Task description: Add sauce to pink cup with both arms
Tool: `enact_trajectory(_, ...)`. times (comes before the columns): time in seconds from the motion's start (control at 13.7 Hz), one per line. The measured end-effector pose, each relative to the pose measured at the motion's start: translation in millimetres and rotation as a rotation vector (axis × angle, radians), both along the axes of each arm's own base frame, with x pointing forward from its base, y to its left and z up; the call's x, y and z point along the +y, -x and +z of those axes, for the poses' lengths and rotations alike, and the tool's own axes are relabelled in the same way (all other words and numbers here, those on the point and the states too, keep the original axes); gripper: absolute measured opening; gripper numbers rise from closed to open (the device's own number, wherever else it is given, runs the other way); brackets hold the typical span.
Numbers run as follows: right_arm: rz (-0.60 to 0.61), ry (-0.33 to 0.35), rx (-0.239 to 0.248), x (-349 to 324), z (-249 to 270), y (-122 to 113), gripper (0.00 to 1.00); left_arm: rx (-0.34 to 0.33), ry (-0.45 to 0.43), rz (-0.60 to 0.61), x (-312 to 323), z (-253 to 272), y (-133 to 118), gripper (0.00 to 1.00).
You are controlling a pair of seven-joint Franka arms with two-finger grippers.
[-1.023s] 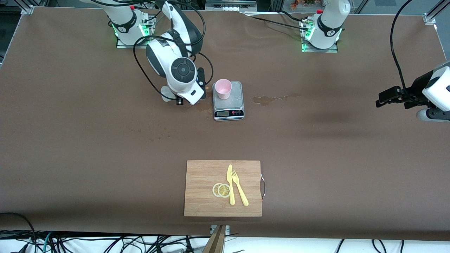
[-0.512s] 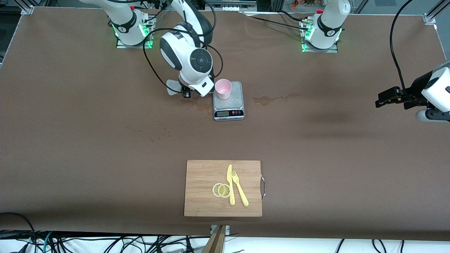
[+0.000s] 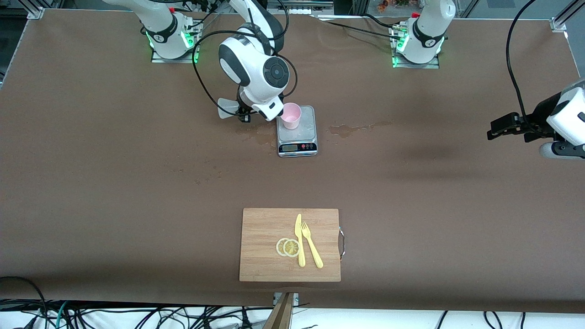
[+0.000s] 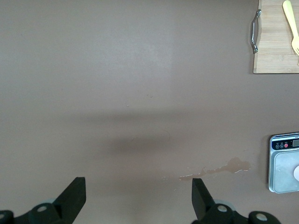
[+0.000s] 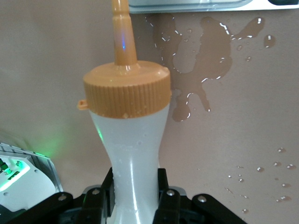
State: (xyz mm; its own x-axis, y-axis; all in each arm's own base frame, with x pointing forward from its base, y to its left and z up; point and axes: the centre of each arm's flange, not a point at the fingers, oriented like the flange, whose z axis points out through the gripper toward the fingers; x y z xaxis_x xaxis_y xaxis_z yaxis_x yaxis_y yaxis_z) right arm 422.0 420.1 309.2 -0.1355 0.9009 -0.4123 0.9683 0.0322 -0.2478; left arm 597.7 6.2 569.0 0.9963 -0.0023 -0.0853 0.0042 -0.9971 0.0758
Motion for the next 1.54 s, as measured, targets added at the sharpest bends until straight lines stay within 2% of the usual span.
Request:
enact_trajectory(0.44,-0.018,0.011,-0.013,7.2,10.1,-9.6,0.37,0.000,0.000,-0.003,-1.8,0.0,0.0,1.00)
enact_trajectory(0.95,-0.045,0.085,-0.060,15.2,24.5,-20.3,0.35,0.000,0.000,0.000,0.2,-0.2,-0.1,1.00)
enact_trajectory(1.54,-0.042,0.102,-0.058,25.4,19.0,-21.0,0.35,0.001,0.000,0.000,-0.2,-0.4,-0.2,1.00)
